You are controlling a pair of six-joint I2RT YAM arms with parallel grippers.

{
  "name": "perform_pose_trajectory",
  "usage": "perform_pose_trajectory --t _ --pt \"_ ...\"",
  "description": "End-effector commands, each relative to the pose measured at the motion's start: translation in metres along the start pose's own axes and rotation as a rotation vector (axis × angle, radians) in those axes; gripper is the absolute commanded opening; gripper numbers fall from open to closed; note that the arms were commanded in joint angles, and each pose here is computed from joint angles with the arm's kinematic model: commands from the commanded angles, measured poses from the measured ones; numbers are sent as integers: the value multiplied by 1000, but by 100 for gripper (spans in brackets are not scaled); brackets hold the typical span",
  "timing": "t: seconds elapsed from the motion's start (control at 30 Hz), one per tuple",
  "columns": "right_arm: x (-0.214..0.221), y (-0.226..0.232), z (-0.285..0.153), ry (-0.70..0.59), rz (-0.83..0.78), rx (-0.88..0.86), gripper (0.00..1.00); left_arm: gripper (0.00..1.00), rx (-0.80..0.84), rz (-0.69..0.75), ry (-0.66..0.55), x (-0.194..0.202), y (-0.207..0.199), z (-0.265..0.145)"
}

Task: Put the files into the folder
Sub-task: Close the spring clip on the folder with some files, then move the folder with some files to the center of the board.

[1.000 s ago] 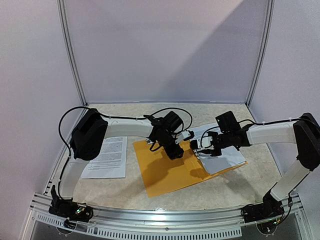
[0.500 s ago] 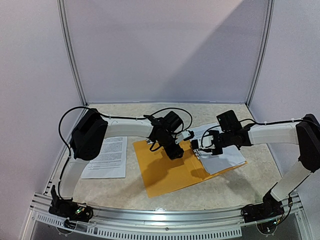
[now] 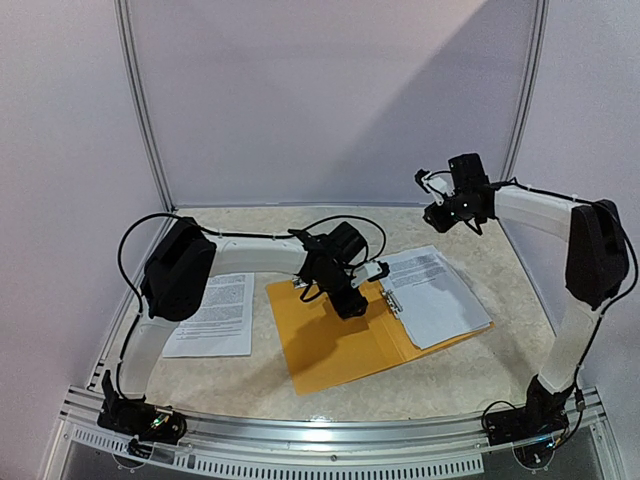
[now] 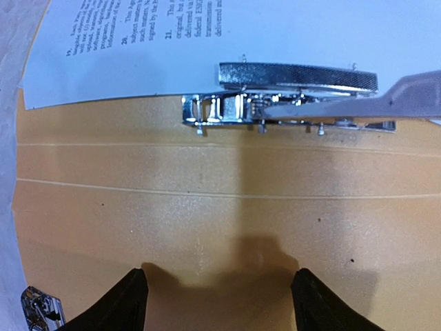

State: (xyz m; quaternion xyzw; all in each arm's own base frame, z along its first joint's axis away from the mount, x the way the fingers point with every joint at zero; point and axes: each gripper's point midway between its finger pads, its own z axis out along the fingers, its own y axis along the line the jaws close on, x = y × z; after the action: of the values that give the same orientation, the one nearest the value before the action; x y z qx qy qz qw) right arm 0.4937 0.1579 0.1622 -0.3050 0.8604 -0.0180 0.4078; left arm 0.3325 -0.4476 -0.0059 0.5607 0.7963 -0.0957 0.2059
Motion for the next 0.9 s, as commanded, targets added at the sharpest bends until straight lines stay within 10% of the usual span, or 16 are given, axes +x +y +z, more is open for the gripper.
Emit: perform_pose_trajectory --t 0.0,0.27,0.5,0.87 --pt "99 -19 21 425 384 54 44 75 102 96 600 174 -38 43" --pt "183 -33 34 571 793 -21 37 76 129 86 407 93 -13 -13" --pt "216 -29 27 650 771 27 32 77 87 -80 171 13 50 -57" --pt "240 -18 19 717 757 42 30 72 -177 -280 49 -7 159 -18"
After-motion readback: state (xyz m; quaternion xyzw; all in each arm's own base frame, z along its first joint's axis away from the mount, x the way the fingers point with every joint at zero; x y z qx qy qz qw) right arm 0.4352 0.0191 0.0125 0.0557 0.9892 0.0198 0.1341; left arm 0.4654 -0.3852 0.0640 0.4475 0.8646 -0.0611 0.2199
